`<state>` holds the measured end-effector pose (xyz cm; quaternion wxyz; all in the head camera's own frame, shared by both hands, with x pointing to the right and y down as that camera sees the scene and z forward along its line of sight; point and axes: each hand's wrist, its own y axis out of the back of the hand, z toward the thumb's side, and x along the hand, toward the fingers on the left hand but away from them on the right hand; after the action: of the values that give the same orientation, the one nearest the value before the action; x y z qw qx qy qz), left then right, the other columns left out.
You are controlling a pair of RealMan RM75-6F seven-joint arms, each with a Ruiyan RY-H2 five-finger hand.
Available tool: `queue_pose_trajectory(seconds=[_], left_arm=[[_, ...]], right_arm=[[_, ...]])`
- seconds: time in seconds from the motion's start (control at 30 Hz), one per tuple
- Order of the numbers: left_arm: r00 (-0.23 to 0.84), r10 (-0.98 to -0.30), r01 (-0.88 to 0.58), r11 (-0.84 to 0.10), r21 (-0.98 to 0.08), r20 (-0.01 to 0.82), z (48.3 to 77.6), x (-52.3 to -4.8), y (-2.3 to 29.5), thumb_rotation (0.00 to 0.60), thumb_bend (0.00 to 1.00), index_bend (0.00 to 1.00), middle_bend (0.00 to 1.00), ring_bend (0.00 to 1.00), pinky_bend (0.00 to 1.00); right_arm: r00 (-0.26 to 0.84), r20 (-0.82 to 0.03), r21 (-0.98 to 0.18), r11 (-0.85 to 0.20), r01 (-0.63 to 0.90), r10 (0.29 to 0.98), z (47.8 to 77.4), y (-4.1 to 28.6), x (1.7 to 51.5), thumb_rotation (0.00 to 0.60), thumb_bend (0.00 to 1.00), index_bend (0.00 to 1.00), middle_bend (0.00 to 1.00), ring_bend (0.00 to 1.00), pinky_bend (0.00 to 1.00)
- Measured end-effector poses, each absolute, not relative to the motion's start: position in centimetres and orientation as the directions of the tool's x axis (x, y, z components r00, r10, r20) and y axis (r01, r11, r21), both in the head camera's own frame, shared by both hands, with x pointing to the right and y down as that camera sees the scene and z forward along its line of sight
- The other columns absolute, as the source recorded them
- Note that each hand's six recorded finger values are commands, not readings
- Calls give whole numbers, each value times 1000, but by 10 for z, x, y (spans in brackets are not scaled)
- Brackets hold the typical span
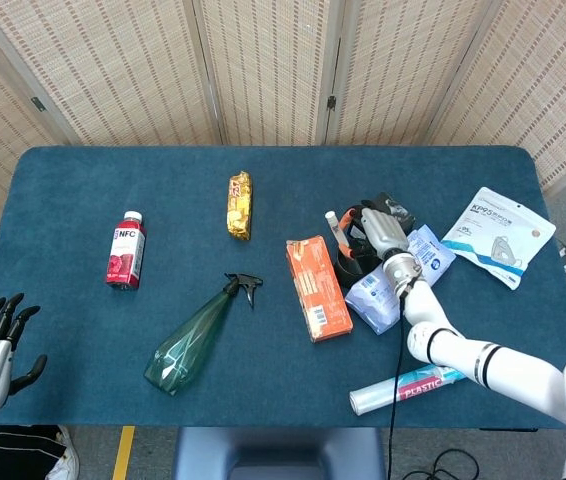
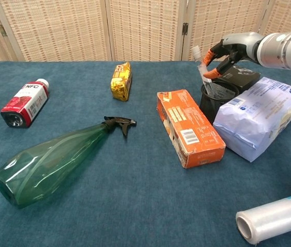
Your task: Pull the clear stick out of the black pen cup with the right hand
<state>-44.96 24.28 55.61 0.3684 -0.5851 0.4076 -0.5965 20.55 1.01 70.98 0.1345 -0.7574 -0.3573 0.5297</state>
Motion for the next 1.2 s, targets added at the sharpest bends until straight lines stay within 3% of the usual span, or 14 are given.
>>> queue_pose_trajectory(seconds=[0.5,0.97,1.2], left_arm=[[-59,-914,-37,-400,-916,402,558,-454,244,600,322,219,95,53,95],[-67,-912,-39,-403,-914,405,560,-457,244,600,320,220,88,47,95],[-82,-910,-42,-404,-914,407,560,-462,247,600,320,219,86,47,95]], right_arm=[[188,-712,-570,-713,409,677,714,10,203,600,296,469,217,2,118],[194,-718,-555,-718,421,669,719,13,197,600,420,541,264,6,118],[213,-692,-542,-691,477,690,705,18,205,600,462,601,313,31,118]])
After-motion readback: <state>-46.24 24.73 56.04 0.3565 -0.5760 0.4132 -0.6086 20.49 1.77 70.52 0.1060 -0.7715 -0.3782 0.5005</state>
